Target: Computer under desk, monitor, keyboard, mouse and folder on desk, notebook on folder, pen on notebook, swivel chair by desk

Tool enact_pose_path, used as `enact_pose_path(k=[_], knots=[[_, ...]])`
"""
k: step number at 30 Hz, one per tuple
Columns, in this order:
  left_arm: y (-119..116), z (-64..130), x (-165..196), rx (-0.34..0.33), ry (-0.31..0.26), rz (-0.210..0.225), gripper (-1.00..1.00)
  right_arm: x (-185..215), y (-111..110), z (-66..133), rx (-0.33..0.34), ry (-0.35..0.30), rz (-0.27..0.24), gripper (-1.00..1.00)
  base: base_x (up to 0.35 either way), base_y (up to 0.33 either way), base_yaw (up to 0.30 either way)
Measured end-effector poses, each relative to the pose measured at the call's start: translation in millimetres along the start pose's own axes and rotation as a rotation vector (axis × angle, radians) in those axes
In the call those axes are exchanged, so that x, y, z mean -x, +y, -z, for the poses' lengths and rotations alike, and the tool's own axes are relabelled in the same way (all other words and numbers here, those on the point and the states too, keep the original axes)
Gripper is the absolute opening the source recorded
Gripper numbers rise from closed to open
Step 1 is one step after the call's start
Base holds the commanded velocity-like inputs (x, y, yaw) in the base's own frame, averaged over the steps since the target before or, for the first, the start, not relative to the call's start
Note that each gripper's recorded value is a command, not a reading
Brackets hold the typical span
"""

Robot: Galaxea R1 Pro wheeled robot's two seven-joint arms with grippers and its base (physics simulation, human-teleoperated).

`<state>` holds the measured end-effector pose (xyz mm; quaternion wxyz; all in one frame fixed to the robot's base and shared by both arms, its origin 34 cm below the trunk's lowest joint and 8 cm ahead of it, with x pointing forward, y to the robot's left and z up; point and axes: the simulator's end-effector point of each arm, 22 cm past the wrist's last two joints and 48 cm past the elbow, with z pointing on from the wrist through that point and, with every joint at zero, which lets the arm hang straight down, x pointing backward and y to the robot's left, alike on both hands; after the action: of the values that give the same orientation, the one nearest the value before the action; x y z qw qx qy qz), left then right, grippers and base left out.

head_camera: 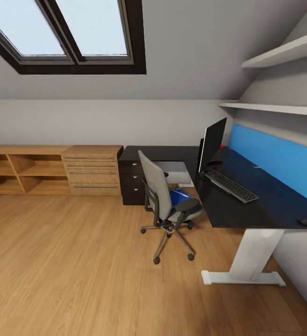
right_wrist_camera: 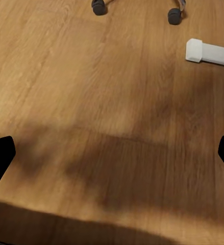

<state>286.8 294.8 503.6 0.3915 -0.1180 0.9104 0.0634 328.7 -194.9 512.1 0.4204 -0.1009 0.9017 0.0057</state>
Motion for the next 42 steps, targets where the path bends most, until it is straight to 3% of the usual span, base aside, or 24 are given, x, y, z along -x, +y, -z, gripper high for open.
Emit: enact_pose_path(k=[15,35,38,42], knots=[[-16.1,-13.7,-22.5,-0.015,0.000,0.018,1.00,-25.8,-2.7,-14.4,-0.005,0.013,0.005,1.00,0.000,0.000,-0.148],[-15.6,-37.8,-52.9,-0.008,0.010,0.021,1.00,-56.8,-7.8,-35.9,-0.015,0.013,0.014,1.00,0.000,0.000,-0.012],[-24.5,-48.1,-50.4,-0.010,0.007,0.035,1.00,-56.2,-7.1,-41.8,-0.017,0.000,0.013,1.00,0.000,0.000,0.000],[-43.2,-75.8,-30.2,0.002,0.007,0.069,1.00,-28.1,-12.5,-61.9,-0.037,-0.084,0.013,1.00,0.000,0.000,0.000]])
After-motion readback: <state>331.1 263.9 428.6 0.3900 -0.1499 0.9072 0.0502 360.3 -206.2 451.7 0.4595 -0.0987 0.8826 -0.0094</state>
